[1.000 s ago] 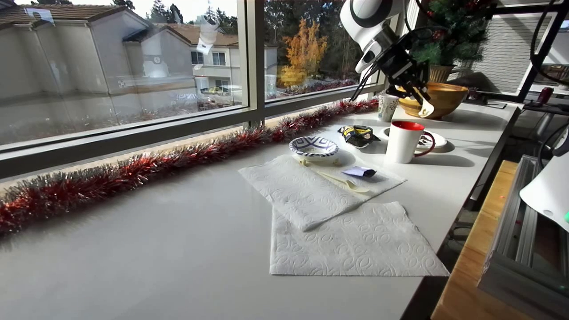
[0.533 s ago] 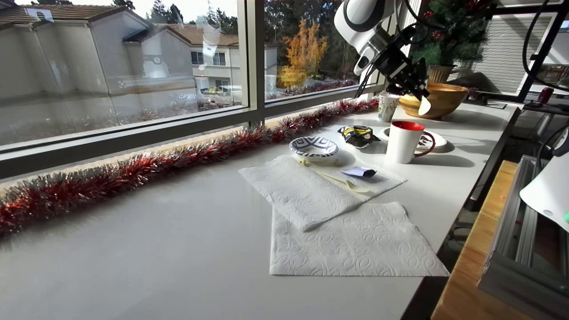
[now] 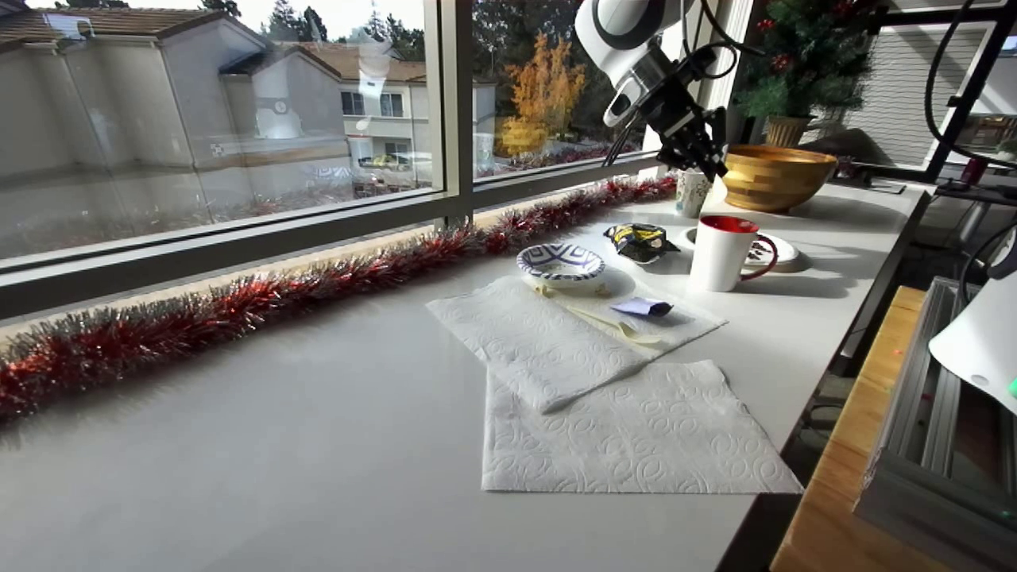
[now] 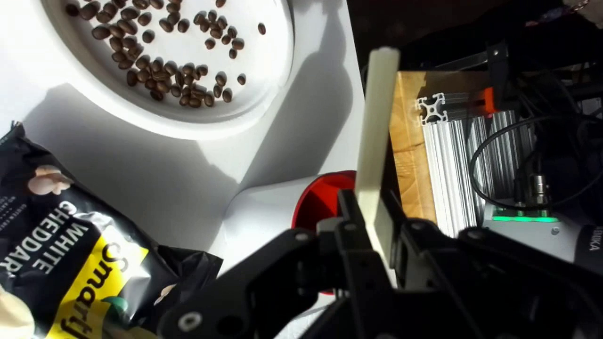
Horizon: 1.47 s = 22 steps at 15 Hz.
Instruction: Using the spoon, move one object from the plate to the left, to the cup
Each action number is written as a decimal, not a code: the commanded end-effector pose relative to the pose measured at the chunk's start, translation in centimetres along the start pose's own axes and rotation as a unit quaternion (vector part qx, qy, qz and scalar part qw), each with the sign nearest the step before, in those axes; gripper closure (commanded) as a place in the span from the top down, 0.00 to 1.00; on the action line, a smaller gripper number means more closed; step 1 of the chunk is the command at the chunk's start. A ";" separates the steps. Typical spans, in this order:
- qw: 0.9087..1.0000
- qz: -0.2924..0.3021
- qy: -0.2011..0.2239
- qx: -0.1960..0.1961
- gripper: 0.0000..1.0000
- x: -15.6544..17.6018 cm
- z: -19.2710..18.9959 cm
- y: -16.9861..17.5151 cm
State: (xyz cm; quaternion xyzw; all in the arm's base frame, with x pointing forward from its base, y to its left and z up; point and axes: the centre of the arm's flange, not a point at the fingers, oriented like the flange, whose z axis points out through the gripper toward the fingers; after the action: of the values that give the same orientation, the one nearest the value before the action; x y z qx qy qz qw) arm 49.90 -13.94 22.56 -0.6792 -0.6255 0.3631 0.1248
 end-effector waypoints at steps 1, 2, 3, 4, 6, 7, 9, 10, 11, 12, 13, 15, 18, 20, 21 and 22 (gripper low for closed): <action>0.995 -0.061 0.057 -0.054 0.03 1.3 -2.2 -0.6; 0.992 -0.073 0.072 -0.072 0.03 1.9 -2.7 -0.4; 0.989 -0.090 0.089 -0.081 0.03 2.8 -3.2 -0.1; 0.984 -0.100 0.109 -0.095 0.03 3.7 -3.7 0.2; 0.974 -0.117 0.150 -0.122 0.03 5.6 -4.8 1.1; 0.968 -0.121 0.170 -0.138 0.03 6.4 -5.3 1.6; 0.956 -0.132 0.207 -0.164 0.03 7.7 -6.3 2.6; 0.952 -0.128 0.215 -0.175 0.03 8.3 -6.7 3.1; 0.948 -0.126 0.225 -0.185 0.03 8.7 -6.9 3.7; 0.947 -0.121 0.229 -0.191 0.03 9.1 -7.0 4.3; 0.946 -0.115 0.234 -0.195 0.03 9.5 -7.0 4.9; 0.943 -0.112 0.240 -0.203 0.03 10.2 -6.6 6.0; 0.940 -0.103 0.242 -0.216 0.03 11.1 -6.1 7.4; 0.939 -0.103 0.245 -0.216 0.03 11.7 -5.6 8.4; 0.940 -0.101 0.245 -0.216 0.03 12.0 -5.3 8.8; 0.939 -0.101 0.246 -0.218 0.03 12.3 -5.0 9.3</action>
State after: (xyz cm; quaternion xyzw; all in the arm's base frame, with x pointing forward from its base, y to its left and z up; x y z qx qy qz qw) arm 58.37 -3.16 17.70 -0.6851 -0.7101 0.0399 0.1576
